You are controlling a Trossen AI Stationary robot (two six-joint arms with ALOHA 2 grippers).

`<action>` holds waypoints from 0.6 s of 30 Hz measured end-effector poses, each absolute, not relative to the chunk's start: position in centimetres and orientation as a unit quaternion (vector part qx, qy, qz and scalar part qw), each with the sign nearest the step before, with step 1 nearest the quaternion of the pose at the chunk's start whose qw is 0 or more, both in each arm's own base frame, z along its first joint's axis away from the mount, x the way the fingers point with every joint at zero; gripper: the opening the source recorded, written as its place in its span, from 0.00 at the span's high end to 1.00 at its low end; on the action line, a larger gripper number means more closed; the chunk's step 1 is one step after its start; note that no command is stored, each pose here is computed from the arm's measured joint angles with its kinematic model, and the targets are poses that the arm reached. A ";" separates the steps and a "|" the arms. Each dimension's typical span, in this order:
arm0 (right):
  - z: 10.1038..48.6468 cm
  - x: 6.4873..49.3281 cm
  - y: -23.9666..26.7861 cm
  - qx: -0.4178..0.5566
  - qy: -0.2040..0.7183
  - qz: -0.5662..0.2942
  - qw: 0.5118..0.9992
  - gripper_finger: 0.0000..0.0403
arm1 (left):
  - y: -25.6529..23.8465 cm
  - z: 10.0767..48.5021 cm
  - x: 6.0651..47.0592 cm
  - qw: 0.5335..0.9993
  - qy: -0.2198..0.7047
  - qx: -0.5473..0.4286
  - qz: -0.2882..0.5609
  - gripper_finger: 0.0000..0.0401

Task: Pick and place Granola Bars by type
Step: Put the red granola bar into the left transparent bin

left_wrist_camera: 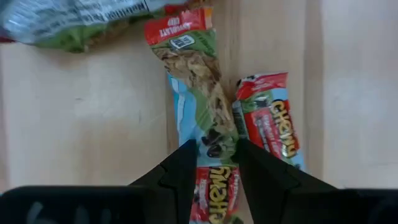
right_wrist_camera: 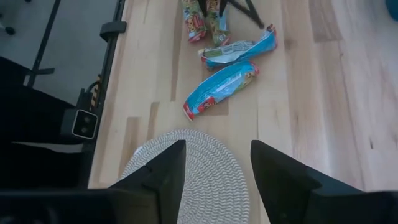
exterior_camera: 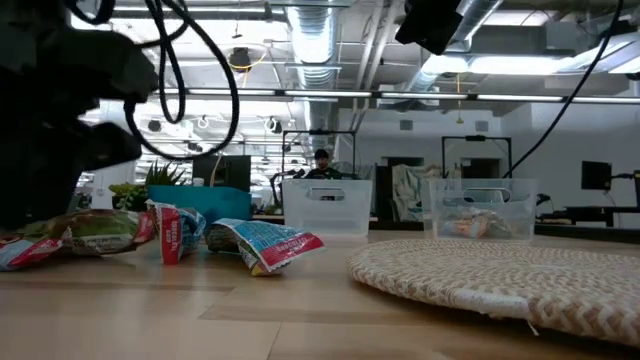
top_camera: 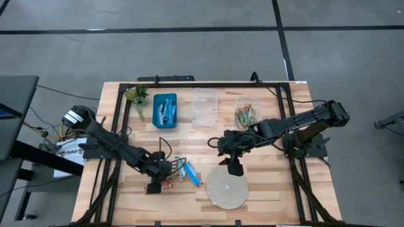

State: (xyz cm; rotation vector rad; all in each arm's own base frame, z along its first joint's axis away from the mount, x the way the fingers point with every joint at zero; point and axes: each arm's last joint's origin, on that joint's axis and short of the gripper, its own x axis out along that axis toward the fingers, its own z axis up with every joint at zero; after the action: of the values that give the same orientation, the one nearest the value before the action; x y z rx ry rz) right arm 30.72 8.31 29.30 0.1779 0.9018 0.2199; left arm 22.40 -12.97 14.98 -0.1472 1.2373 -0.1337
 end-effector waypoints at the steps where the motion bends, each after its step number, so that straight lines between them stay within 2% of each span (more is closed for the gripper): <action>1: 29.3 30.7 8.3 0.089 0.435 0.105 0.890 0.58 | -13.0 14.7 22.5 0.809 0.581 -0.068 -0.061 0.73; 8: 29.3 30.8 8.3 0.091 0.433 0.104 0.891 0.60 | -13.2 13.9 22.8 0.804 0.589 -0.071 -0.051 0.74; 11: 29.3 30.8 8.3 0.096 0.434 0.101 0.890 0.61 | -13.2 13.9 22.8 0.803 0.589 -0.085 -0.040 0.82; 15: 29.3 30.8 8.3 0.098 0.434 0.100 0.890 0.63 | -13.3 14.1 23.1 0.804 0.587 -0.092 -0.036 0.96; 18: 29.3 30.8 8.3 0.098 0.434 0.100 0.890 0.64 | -13.4 14.5 23.4 0.808 0.581 -0.092 -0.032 0.98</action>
State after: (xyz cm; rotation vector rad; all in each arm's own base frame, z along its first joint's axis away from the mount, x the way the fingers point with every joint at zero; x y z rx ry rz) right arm 30.76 8.26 29.33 0.2027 0.9009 0.2070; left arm 23.45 -13.43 14.51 -0.1963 1.2437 -0.0678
